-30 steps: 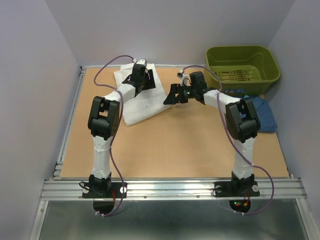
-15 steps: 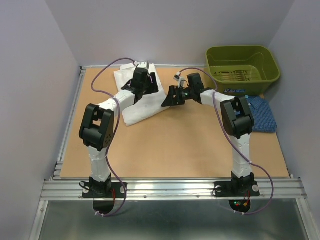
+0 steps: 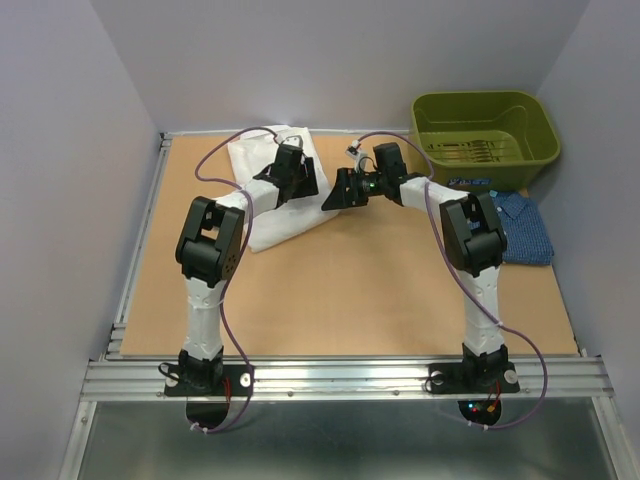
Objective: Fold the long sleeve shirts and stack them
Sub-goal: Fold the shirt
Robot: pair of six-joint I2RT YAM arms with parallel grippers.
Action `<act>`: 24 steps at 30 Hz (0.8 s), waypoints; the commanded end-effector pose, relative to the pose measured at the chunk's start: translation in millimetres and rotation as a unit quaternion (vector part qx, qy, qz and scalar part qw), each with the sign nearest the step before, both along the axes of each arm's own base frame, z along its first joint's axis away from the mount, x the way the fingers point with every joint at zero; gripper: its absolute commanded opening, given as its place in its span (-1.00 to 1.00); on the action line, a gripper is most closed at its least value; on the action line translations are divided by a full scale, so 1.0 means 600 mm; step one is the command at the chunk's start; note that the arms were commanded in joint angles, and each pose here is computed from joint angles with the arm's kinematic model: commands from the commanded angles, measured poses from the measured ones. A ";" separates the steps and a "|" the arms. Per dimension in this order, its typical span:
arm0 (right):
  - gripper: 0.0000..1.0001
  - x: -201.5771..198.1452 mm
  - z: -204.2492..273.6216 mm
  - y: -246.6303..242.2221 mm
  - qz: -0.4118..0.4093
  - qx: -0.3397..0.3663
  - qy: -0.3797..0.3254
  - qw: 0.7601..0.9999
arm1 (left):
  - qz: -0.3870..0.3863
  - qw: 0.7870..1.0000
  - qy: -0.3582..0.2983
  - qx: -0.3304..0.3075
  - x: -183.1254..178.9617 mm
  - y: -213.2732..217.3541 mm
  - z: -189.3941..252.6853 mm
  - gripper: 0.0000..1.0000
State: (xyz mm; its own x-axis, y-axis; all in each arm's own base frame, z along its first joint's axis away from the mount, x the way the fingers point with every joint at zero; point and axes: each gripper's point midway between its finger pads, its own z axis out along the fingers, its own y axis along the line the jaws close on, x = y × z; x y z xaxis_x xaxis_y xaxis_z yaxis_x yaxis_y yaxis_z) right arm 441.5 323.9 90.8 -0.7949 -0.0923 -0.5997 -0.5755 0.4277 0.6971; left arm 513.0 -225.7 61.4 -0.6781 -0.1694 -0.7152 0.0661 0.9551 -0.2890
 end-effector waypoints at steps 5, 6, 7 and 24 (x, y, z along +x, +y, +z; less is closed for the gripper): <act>1.00 0.040 0.071 0.008 -0.011 0.008 -0.085 0.996 | 0.003 1.000 -0.001 0.006 0.009 0.002 -0.003 0.40; 1.00 0.045 0.070 0.004 -0.021 0.000 -0.090 0.996 | 0.004 1.000 0.002 0.006 0.008 0.003 -0.007 0.40; 1.00 0.045 0.069 0.004 -0.022 -0.001 -0.091 0.996 | 0.004 1.000 0.002 0.005 0.008 0.002 -0.006 0.40; 1.00 0.002 0.057 0.037 0.074 0.073 -0.010 0.995 | 0.011 1.000 0.015 -0.007 0.008 -0.003 -0.017 0.40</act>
